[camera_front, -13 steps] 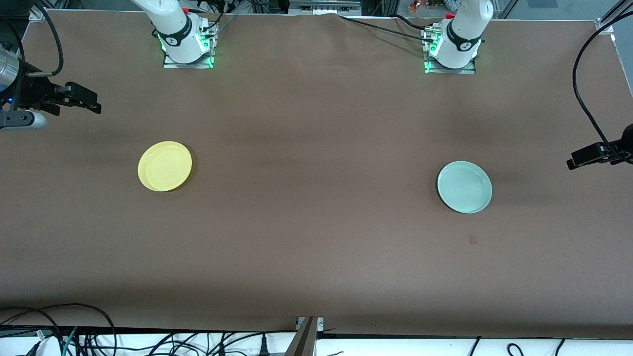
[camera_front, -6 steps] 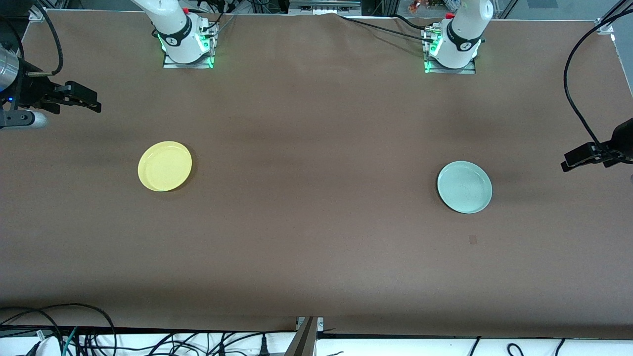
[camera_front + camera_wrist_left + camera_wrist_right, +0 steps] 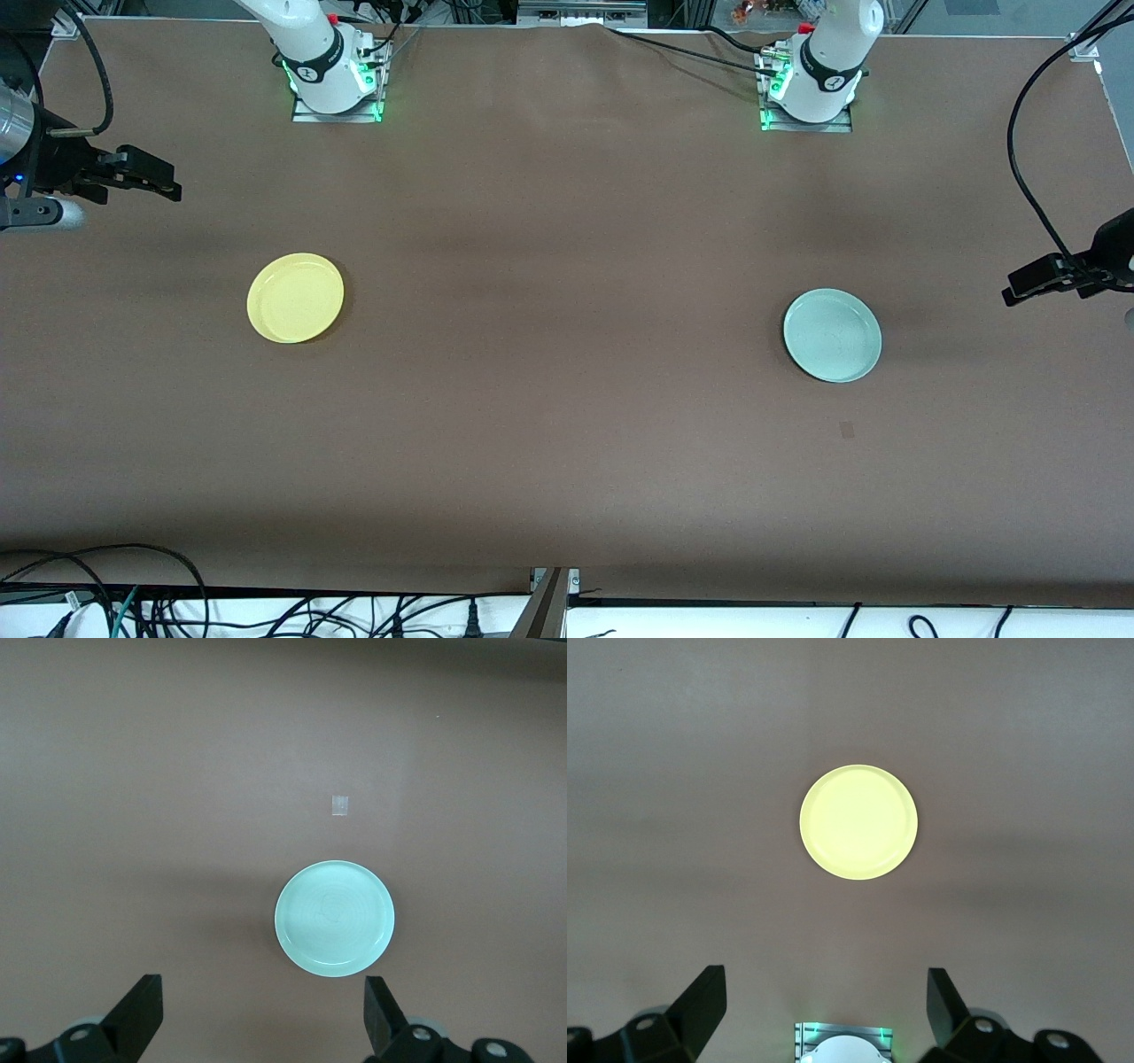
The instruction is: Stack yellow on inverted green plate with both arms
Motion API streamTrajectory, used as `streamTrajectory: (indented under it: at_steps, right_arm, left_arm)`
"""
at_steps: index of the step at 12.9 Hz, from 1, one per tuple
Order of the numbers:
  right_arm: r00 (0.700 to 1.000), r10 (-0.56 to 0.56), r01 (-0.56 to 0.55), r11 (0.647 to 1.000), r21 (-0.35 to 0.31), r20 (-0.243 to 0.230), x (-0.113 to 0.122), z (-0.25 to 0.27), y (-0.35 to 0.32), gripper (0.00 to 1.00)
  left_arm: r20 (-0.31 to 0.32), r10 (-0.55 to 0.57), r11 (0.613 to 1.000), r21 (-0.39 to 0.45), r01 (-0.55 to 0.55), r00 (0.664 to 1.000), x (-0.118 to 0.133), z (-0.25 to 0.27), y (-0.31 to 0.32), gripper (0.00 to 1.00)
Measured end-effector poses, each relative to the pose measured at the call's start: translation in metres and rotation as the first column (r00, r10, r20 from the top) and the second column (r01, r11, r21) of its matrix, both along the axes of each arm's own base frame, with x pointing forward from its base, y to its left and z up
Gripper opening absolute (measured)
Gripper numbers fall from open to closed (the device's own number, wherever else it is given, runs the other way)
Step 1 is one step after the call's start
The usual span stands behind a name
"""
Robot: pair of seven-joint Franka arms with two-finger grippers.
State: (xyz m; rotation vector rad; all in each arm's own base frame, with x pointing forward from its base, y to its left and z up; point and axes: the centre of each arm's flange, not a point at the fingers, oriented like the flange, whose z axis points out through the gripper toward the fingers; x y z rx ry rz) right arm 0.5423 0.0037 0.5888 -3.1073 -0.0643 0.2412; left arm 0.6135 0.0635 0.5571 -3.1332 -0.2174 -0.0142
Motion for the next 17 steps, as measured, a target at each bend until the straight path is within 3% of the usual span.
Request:
streamTrajectory:
  at_steps: [9, 17]
  right_arm:
    - [1.0, 0.0, 0.0, 1.0, 0.0, -0.001, 0.0, 0.0, 0.0, 1.0]
    - [1.0, 0.0, 0.0, 1.0, 0.0, -0.002, 0.0, 0.0, 0.0, 1.0]
  left_arm:
    - [-0.045, -0.073, 0.997, -0.02, 0.072, 0.996, 0.005, -0.021, -0.042, 1.0]
    - [-0.157, -0.119, 0.993, -0.041, 0.114, 0.98, -0.004, -0.025, -0.066, 1.0]
